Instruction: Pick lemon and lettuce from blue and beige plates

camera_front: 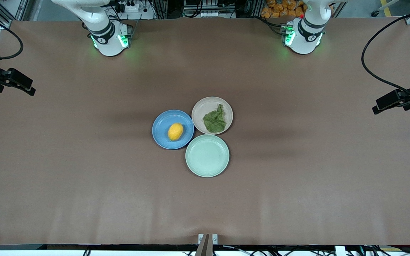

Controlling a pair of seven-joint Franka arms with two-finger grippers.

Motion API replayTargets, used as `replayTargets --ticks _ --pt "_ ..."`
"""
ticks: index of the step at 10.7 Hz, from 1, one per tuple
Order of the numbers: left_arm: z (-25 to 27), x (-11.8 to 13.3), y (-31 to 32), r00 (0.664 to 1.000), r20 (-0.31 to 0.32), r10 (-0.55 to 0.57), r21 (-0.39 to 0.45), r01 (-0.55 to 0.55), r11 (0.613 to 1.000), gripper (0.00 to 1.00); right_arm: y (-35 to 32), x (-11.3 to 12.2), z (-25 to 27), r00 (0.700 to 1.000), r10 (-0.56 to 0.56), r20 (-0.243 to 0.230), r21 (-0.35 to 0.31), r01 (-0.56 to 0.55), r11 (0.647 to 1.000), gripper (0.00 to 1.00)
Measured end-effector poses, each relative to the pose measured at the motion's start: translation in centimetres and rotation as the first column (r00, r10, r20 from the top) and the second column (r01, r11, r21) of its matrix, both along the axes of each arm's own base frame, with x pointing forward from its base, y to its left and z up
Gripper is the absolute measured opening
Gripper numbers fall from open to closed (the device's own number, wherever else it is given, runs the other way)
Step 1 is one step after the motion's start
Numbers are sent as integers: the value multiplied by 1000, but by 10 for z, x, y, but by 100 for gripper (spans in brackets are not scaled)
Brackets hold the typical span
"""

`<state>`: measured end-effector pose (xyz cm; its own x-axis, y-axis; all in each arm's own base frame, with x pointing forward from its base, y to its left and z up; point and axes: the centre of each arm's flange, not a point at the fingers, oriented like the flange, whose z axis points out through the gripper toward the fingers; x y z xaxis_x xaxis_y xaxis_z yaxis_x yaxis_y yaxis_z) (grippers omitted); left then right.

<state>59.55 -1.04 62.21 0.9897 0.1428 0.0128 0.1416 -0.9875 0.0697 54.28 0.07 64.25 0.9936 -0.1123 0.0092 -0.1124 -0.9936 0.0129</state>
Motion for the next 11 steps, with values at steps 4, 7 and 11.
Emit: replayTargets --ticks 4,7,11 --pt "0 0 -2 1000 0 -3 0 3 1000 100 0 0 -1 1000 0 -2 0 0 1000 100" --pt "0 0 -4 1000 -1 -7 -5 7 1000 100 -1 0 -1 1000 -2 -2 0 2 1000 100" --pt "-15 2 -42 997 -30 -74 -24 73 997 100 -3 0 -1 1000 -4 -1 0 4 1000 100"
